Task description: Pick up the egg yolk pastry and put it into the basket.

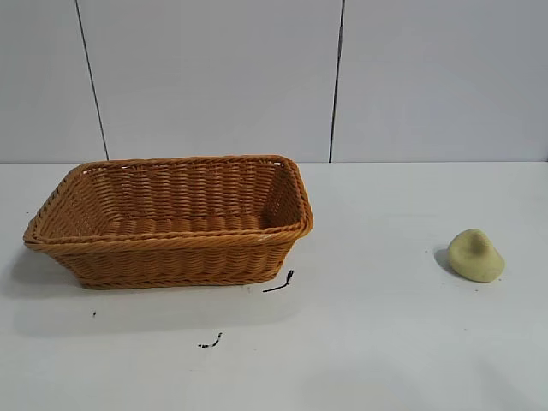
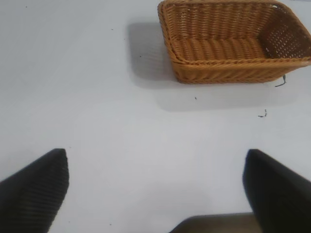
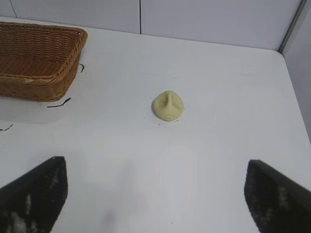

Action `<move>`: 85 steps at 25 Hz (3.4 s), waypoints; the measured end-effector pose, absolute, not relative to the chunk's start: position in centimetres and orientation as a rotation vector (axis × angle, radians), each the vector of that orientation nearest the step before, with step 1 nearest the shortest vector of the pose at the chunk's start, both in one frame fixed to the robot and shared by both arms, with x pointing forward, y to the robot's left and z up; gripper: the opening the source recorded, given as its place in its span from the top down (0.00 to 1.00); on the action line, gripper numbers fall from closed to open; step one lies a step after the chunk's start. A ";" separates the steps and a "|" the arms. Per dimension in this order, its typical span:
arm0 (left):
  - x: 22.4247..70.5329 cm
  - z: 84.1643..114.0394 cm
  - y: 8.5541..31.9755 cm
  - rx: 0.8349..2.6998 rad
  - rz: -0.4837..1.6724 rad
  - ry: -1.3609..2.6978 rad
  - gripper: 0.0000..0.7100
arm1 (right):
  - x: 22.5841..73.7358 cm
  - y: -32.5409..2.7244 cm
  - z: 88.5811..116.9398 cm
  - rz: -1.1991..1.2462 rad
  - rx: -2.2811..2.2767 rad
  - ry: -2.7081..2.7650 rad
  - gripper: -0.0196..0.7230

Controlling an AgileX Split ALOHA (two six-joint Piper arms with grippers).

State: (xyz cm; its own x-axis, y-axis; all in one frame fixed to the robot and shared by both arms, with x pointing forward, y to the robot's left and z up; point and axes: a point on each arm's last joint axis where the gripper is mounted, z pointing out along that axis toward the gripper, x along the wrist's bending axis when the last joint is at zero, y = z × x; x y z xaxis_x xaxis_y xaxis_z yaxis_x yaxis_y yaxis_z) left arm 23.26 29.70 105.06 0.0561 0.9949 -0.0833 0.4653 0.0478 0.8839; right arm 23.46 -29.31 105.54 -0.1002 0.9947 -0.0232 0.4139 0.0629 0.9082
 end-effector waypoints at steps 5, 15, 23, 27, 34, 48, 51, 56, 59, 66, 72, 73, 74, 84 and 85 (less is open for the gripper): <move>23.3 105.1 29.7 1.532 0.835 1.523 0.02 | 23.5 -29.3 105.5 1.010 1.438 1.614 0.05; 23.3 105.1 29.7 1.532 0.835 1.523 0.02 | 23.5 -29.3 105.5 1.010 1.438 1.614 0.05; 23.3 105.1 29.7 1.532 0.835 1.523 0.02 | 23.5 -29.3 105.5 1.010 1.438 1.614 0.05; 23.3 105.1 29.7 1.532 0.835 1.523 0.02 | 23.5 -29.3 105.5 1.010 1.438 1.614 0.05; 23.3 105.1 29.7 1.532 0.835 1.523 0.02 | 24.9 -29.5 106.0 0.925 1.498 1.669 0.05; 23.3 105.1 29.7 1.532 0.835 1.523 0.02 | 41.0 -29.2 108.1 0.512 1.873 2.043 0.05; 23.3 105.1 29.7 1.532 0.835 1.523 0.02 | 45.0 -29.1 107.3 0.434 1.928 2.097 0.05; 23.3 105.1 29.7 1.532 0.835 1.523 0.02 | 50.5 -28.9 105.2 0.345 1.985 2.154 0.05; 23.3 105.1 29.7 1.532 0.835 1.523 0.02 | 53.3 -28.9 103.9 0.321 2.000 2.167 0.05; 23.3 105.1 29.7 1.532 0.835 1.523 0.02 | 57.8 -27.2 100.7 0.266 1.967 2.251 0.05; 23.3 105.1 29.7 1.532 0.835 1.523 0.02 | 60.1 -25.8 98.3 0.211 1.885 2.299 0.05; 23.3 105.1 29.7 1.532 0.835 1.523 0.02 | 60.3 -26.0 98.1 0.193 1.878 2.294 0.05; 23.3 105.1 29.7 1.532 0.835 1.523 0.02 | 60.4 -26.2 97.8 0.172 1.874 2.290 0.05; 23.3 105.1 29.7 1.532 0.835 1.523 0.02 | 62.0 -28.5 95.0 0.175 1.948 2.209 0.05; 23.3 105.1 29.7 1.532 0.835 1.523 0.02 | 62.1 -28.4 94.5 0.180 1.958 2.215 0.05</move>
State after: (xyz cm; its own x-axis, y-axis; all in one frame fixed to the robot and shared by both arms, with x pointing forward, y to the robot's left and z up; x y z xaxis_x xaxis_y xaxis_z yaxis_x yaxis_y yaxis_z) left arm 23.26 29.70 105.06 0.0561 0.9949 -0.0833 0.4653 0.0478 0.8839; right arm 62.10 -28.45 94.51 -0.1168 0.9917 -0.0541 0.9699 0.1256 0.2086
